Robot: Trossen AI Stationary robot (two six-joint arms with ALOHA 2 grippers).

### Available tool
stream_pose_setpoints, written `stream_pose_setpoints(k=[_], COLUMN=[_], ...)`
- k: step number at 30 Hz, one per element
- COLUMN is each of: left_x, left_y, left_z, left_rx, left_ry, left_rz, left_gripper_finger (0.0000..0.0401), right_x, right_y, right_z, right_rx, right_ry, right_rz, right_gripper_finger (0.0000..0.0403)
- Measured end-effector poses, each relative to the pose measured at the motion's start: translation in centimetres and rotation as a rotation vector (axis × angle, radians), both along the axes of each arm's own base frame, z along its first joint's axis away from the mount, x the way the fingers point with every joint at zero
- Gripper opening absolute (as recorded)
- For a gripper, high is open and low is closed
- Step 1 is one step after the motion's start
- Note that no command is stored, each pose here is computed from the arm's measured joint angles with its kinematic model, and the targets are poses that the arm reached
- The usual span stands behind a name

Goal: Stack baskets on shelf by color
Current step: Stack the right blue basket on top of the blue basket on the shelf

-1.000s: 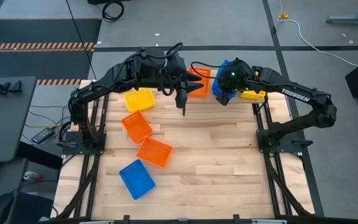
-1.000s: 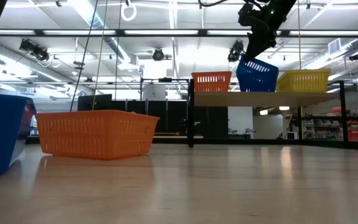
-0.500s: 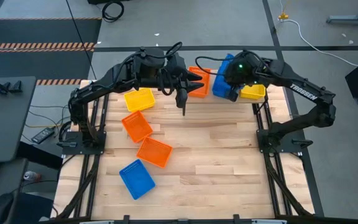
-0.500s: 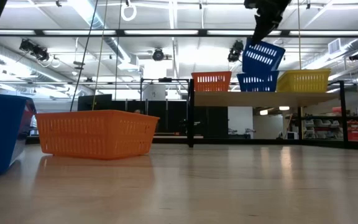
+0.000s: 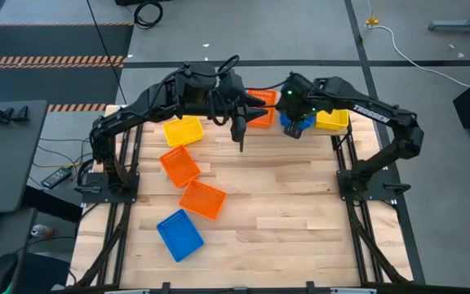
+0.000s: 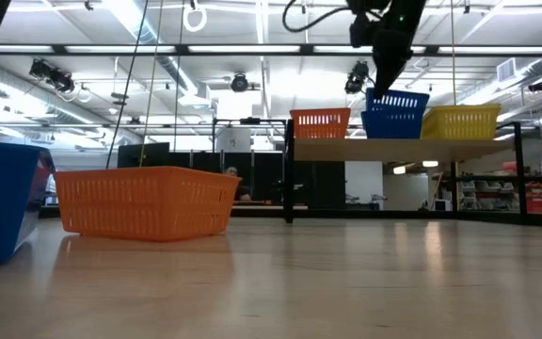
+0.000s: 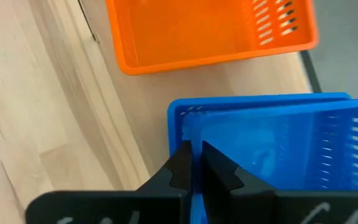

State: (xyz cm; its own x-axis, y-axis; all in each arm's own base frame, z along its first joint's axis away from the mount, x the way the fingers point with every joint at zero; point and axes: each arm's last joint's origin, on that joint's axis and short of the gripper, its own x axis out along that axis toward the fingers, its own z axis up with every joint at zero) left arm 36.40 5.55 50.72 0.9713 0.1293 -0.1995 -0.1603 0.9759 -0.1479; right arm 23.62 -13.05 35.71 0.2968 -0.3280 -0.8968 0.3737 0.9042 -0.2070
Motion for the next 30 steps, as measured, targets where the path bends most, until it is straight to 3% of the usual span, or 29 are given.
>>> stream_pose_setpoints(k=[10,23,30], left_x=[0.0,0.0,0.0], left_y=[0.0,0.0,0.0], left_z=[0.0,0.0,0.0], left_rx=[0.0,0.002,0.002], left_ry=[0.0,0.001,0.001], left_rz=[0.0,0.0,-0.001], left_gripper_finger=[0.0133,0.0133,0.0133], right_x=[0.8,-0.2,-0.1], right_y=[-0.2,0.6,0.8], right_z=[-0.8,-0.5,-0.5], right_rx=[0.06,0.123,0.16], right_ry=[0.008,0.033,0.019], right_rz=[0.069,0.104,0.135], right_gripper_finger=[0.0067,0.013,0.014])
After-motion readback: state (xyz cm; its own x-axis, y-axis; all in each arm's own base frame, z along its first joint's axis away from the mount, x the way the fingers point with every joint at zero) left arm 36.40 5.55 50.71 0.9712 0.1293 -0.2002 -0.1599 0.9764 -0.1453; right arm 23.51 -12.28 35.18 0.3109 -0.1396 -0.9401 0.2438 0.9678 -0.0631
